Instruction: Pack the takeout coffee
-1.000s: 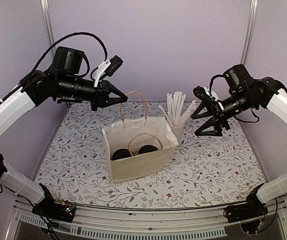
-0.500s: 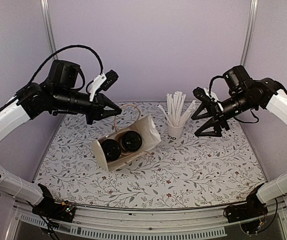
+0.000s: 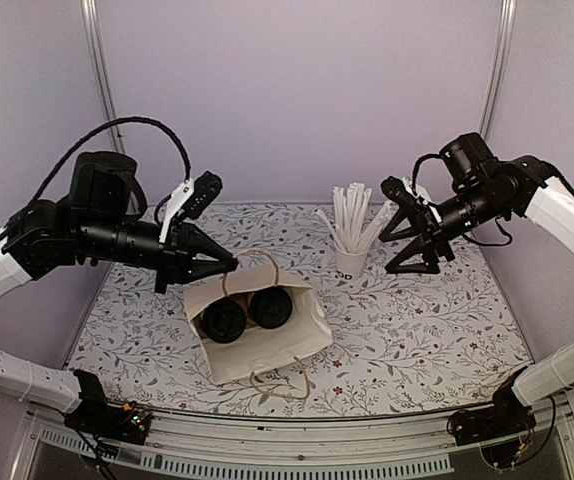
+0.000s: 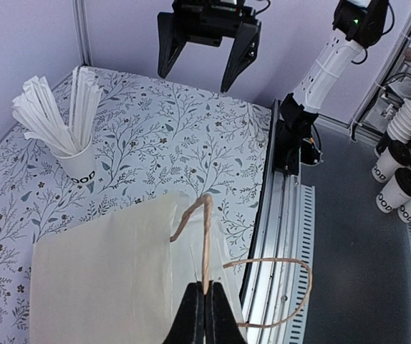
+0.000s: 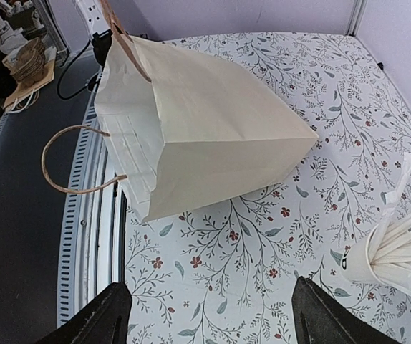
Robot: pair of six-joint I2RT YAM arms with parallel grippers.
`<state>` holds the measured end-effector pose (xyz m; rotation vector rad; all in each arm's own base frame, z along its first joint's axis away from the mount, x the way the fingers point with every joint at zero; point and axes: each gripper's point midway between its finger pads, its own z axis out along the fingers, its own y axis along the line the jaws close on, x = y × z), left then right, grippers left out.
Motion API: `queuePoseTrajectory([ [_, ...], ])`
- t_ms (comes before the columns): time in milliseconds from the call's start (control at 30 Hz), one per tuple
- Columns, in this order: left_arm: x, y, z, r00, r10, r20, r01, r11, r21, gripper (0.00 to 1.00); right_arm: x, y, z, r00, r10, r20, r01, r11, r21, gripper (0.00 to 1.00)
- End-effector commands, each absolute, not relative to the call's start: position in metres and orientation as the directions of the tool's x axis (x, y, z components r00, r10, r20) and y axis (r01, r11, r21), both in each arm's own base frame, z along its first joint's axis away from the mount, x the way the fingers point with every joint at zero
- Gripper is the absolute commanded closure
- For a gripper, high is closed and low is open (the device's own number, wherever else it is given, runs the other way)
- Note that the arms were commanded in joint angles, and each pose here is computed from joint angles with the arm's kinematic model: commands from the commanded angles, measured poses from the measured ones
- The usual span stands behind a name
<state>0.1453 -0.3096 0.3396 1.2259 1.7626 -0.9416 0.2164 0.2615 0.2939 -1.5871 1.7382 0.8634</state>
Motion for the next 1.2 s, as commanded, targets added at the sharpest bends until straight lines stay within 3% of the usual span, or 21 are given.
queuePoseTrajectory([
  [0, 0.135, -0.306, 0.366, -0.182, 0.312, -0.932, 0.967, 0.23, -0.112, 1.0, 0.218, 0.263, 0.294, -0.089, -0.578, -0.811, -0.996, 0.058, 0.067, 0.19],
  [233, 0.157, -0.299, 0.373, -0.112, 0.335, -0.936, 0.956, 0.294, -0.009, 1.0, 0.216, 0.263, 0.299, -0.083, -0.57, -0.818, -0.997, 0.053, 0.064, 0.19],
  [567, 0.234, -0.289, 0.353, -0.161, 0.435, -0.886, 0.889, 0.454, 0.062, 1.0, 0.226, 0.266, 0.297, -0.087, -0.572, -0.816, -0.996, 0.073, 0.054, 0.19],
  [1000, 0.329, -0.238, 0.337, -0.291, 0.458, -0.84, 0.659, 0.732, 0.171, 1.0, 0.321, 0.249, 0.287, -0.253, -0.584, -0.771, -0.91, 0.414, -0.015, 0.22],
  [1167, 0.347, -0.229, 0.329, -0.307, 0.465, -0.83, 0.603, 0.77, 0.208, 1.0, 0.337, 0.251, 0.286, -0.256, -0.578, -0.775, -0.901, 0.433, -0.026, 0.28],
])
